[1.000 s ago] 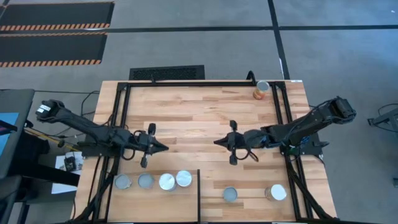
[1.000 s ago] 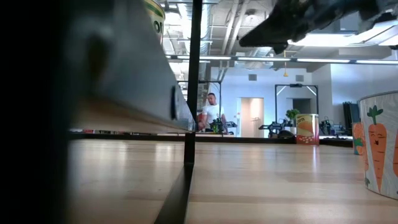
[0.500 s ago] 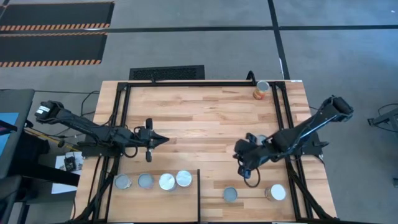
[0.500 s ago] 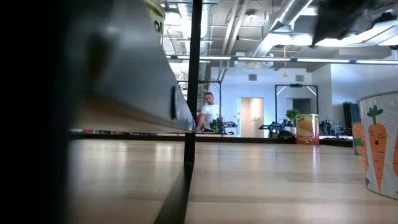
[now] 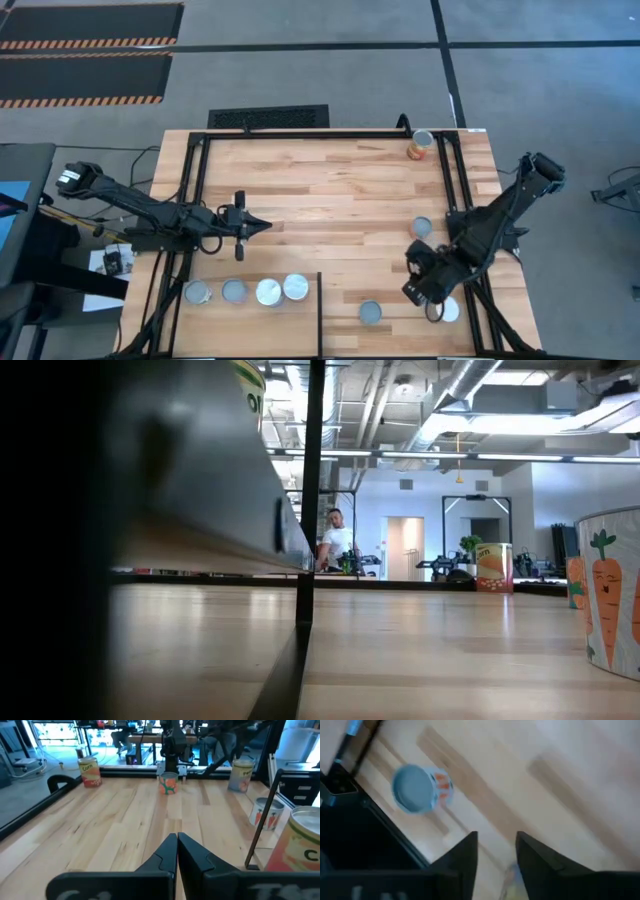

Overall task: Pick and place cans onto a shelf
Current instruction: Put the canned peaches can onto the shelf

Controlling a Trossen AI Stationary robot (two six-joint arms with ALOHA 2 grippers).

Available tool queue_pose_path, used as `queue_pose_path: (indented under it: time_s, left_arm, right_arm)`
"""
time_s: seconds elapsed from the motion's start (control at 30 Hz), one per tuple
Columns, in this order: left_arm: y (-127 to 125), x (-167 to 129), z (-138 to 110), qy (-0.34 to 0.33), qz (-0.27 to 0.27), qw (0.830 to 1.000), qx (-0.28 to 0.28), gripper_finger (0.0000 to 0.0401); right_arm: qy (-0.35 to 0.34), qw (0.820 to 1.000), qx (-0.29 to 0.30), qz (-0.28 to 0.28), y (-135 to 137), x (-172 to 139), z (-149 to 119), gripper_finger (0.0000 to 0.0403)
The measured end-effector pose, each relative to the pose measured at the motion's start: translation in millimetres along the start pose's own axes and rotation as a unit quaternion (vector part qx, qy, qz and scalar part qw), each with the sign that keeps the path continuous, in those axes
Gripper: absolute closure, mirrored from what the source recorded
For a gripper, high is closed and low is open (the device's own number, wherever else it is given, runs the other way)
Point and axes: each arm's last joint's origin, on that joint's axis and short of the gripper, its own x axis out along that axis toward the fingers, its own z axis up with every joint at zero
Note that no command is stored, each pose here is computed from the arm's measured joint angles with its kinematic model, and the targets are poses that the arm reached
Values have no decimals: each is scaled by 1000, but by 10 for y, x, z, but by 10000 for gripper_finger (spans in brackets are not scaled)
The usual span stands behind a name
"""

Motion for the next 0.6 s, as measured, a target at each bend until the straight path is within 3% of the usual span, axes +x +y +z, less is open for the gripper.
queue_pose_path:
  time_s: [0.2, 0.4, 0.6]
  left_arm:
    - [0, 0, 0, 0, 0, 1000, 10, 401]
    - [0, 0, 0, 0, 1, 1000, 12, 401]
    - [0, 0, -1, 0, 1, 1000, 12, 401]
  right_arm:
    - [78, 990, 107, -58, -74, 24, -224, 198]
    - [112, 974, 177, -88, -85, 36, -372, 205]
    - [134, 964, 200, -114, -15, 201, -474, 217]
